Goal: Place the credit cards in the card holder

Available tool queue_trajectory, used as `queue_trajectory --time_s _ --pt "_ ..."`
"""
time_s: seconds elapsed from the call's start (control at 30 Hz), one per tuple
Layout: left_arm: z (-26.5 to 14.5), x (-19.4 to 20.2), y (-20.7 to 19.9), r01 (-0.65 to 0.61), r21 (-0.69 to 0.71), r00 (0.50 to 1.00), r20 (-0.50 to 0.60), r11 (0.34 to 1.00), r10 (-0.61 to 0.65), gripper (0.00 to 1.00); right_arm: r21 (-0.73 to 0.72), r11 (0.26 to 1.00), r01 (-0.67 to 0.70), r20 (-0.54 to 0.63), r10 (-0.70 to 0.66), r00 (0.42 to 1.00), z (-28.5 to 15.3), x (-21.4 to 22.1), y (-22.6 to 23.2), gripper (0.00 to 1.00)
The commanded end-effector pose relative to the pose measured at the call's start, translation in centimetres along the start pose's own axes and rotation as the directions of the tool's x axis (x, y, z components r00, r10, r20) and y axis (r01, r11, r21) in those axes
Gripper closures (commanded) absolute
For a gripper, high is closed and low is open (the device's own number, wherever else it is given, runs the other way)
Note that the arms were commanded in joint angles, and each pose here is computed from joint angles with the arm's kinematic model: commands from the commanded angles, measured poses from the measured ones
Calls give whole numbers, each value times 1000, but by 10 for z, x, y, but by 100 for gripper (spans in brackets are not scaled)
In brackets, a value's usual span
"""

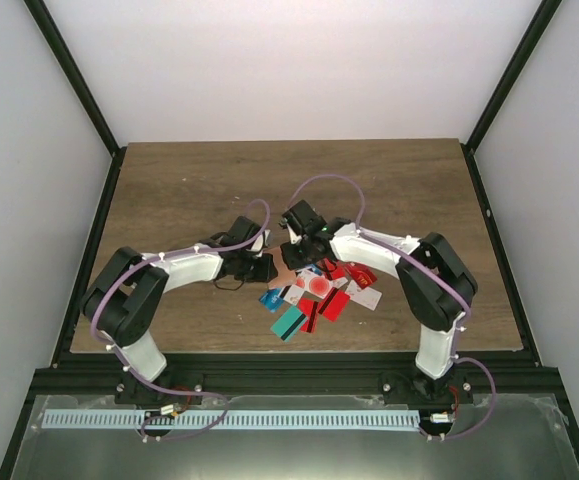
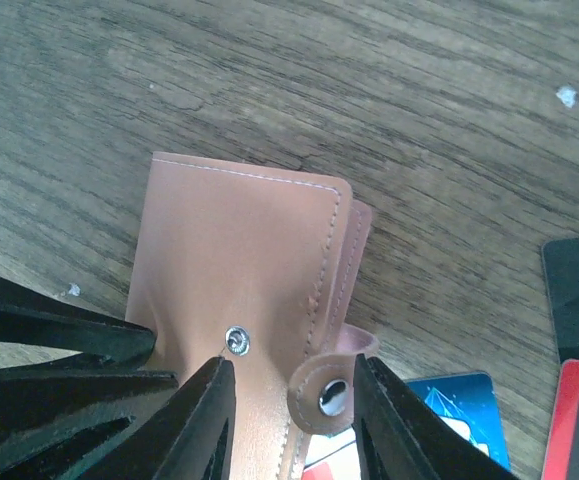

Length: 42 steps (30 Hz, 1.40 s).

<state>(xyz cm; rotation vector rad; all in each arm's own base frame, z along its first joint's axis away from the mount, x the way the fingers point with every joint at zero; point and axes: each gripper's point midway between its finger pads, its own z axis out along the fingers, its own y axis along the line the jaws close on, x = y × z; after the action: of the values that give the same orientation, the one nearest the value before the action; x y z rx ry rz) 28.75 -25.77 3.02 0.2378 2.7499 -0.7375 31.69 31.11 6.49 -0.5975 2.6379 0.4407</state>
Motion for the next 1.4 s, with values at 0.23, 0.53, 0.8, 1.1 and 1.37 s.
queue_trajectory --time_s 0.23,0.53,0.8,1.1,1.37 --pt "10 12 15 4 -60 999 -44 998 -6 81 83 996 44 19 -46 999 3 -12 -2 74" --pt "10 11 13 5 -54 999 -43 999 -7 81 93 995 40 27 -43 999 1 -13 -3 94" --pt "10 11 13 6 -52 999 -45 999 -8 82 76 997 32 32 -34 999 -4 -16 1 99" --pt "11 12 13 5 -51 999 -49 999 -8 82 -9 1000 27 45 -27 999 -13 -19 17 91" --pt "10 13 12 4 -52 999 -50 999 -6 83 16 1000 19 38 -20 999 -9 -18 12 87"
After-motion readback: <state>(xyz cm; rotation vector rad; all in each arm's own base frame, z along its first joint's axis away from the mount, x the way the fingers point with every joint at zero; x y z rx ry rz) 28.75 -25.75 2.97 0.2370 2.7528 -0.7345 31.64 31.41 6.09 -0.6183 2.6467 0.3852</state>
